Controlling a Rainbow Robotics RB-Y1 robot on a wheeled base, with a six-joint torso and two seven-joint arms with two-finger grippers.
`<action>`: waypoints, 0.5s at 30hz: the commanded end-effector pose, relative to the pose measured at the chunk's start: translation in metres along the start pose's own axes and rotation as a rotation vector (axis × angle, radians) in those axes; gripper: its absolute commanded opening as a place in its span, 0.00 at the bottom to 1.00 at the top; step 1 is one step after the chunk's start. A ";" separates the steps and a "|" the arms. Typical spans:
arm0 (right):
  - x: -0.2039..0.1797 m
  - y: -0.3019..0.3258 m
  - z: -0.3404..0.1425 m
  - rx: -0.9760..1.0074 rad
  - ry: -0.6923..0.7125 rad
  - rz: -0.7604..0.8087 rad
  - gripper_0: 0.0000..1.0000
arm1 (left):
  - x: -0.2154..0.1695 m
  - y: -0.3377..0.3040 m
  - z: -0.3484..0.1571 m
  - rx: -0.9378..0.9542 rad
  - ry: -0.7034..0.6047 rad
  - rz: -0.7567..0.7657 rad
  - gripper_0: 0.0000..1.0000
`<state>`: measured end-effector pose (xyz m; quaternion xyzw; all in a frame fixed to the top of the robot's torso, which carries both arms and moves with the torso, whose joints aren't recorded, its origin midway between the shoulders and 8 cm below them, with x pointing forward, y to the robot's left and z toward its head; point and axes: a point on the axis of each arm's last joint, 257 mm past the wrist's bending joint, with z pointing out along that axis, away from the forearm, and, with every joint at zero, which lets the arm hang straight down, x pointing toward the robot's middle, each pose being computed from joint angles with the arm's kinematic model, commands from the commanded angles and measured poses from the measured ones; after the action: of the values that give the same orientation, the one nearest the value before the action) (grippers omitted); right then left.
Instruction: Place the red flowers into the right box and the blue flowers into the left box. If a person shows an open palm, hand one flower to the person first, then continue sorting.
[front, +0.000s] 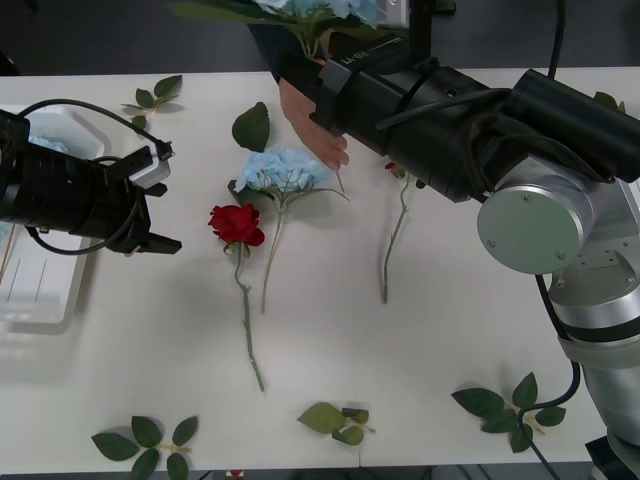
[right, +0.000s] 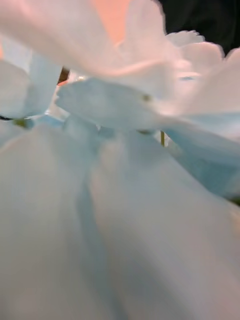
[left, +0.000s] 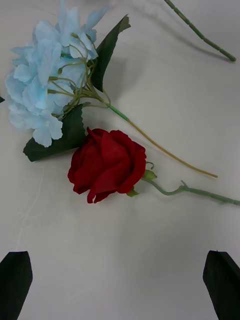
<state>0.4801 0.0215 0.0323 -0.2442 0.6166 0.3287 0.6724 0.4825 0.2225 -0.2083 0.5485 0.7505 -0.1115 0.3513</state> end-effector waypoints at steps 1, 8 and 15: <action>-0.021 0.013 -0.009 -0.033 -0.033 -0.003 1.00 | -0.002 0.006 -0.001 -0.026 0.025 -0.041 1.00; 0.015 0.010 -0.066 -0.033 0.079 0.006 1.00 | 0.026 0.000 -0.001 -0.022 0.134 -0.228 1.00; 0.087 -0.030 -0.126 0.070 0.300 0.059 1.00 | 0.039 -0.008 0.003 -0.024 0.200 -0.407 1.00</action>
<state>0.4238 -0.0520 -0.0501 -0.2589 0.6994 0.3068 0.5914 0.4724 0.2568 -0.2359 0.3755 0.8806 -0.1250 0.2606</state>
